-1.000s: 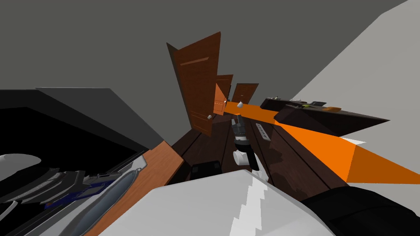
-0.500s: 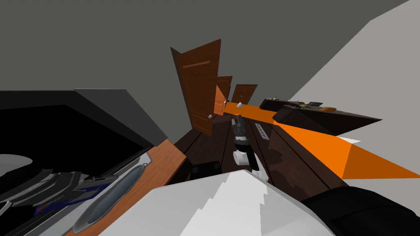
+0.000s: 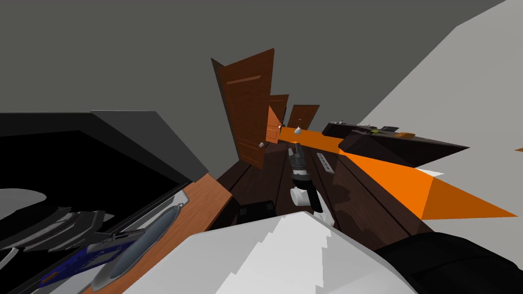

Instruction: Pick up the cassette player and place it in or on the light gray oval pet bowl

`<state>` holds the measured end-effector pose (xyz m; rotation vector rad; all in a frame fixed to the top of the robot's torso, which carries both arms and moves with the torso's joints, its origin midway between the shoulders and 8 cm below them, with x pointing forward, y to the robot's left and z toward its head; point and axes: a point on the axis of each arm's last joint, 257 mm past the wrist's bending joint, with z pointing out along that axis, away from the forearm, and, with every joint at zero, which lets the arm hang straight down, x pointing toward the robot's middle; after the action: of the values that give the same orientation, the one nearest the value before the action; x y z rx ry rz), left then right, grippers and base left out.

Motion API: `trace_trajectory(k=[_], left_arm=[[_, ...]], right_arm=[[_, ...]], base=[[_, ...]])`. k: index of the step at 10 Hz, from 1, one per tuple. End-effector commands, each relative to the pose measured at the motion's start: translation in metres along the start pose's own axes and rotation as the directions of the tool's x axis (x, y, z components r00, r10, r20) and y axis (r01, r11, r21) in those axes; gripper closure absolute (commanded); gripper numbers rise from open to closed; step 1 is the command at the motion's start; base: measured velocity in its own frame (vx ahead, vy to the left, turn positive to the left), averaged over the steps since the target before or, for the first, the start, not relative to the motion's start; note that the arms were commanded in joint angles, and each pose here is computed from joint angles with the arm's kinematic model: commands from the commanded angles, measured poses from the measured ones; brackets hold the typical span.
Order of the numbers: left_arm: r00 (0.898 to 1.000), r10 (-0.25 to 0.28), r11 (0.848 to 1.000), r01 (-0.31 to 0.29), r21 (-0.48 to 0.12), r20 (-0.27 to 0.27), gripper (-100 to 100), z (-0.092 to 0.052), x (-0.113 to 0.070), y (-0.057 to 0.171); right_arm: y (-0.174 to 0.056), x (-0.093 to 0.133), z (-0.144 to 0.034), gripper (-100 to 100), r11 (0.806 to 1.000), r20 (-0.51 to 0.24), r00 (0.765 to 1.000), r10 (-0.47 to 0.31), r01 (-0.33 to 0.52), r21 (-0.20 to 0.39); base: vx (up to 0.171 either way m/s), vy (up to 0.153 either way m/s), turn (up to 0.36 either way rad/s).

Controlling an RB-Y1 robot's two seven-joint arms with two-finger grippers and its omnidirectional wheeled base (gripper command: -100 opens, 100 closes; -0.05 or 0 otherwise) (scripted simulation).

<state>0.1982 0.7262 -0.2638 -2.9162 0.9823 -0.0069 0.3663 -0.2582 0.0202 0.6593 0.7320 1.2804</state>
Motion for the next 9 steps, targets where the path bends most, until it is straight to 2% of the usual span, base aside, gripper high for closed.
trace_trajectory(k=[1, 2, 3, 4, 5, 6, 7, 8, 9], left_arm=[[1.000, -0.004, 1.000, 0.004, -0.009, 0.004, -100, 0.003, 0.006, 0.001], [1.000, -0.011, 1.000, 0.011, -0.016, -0.027, -100, 0.001, 0.027, 0.000], [1.000, -0.008, 1.000, 0.008, -0.026, 0.002, -100, 0.005, 0.015, 0.005], [1.000, -0.008, 1.000, 0.008, -0.018, 0.001, -100, 0.001, 0.020, 0.000], [1.000, -0.017, 1.000, 0.016, -0.023, -0.025, -100, -0.002, 0.040, -0.002], [1.000, 0.006, 1.000, -0.006, -0.024, 0.013, -100, 0.002, 0.028, 0.001], [1.000, 0.010, 1.000, -0.010, -0.017, 0.024, -100, -0.001, 0.028, -0.002], [1.000, -0.013, 1.000, 0.013, -0.023, 0.000, -100, -0.002, 0.034, -0.002], [1.000, -0.024, 0.999, 0.024, -0.028, -0.018, -100, -0.005, 0.052, -0.003]], right_arm=[[0.000, 0.000, 0.000, 0, 1.000, 0.000, 1.000, 0.000, 0.000, 0.000], [0.000, 0.000, 0.000, 0, 1.000, 0.000, 1.000, 0.000, 0.000, 0.000], [0.000, 0.000, 0.000, 0, 1.000, 0.000, 1.000, 0.000, 0.000, 0.000], [0.000, 0.000, 0.000, 0, 1.000, 0.000, 1.000, 0.000, 0.000, 0.000], [0.000, 0.000, 0.000, 0, 1.000, 0.000, 1.000, 0.000, 0.000, 0.000], [0.000, 0.000, 0.000, 0, 1.000, 0.000, 1.000, 0.000, 0.000, 0.000], [0.000, 0.000, 0.000, 0, 1.000, 0.000, 1.000, 0.000, 0.000, 0.000], [0.000, 0.000, 0.000, 0, 1.000, 0.000, 1.000, 0.000, 0.000, 0.000], [0.000, 0.000, 0.000, 0, 1.000, 0.000, 1.000, 0.000, 0.000, 0.000]], base=[[-0.088, 0.048, -0.069], [-0.114, 0.053, -0.087], [-0.101, 0.054, -0.040], [-0.040, 0.029, 0.013], [-0.069, 0.053, -0.093], [-0.075, 0.055, -0.065], [-0.033, 0.018, 0.007], [-0.003, -0.006, 0.016], [-0.063, 0.021, -0.084]])
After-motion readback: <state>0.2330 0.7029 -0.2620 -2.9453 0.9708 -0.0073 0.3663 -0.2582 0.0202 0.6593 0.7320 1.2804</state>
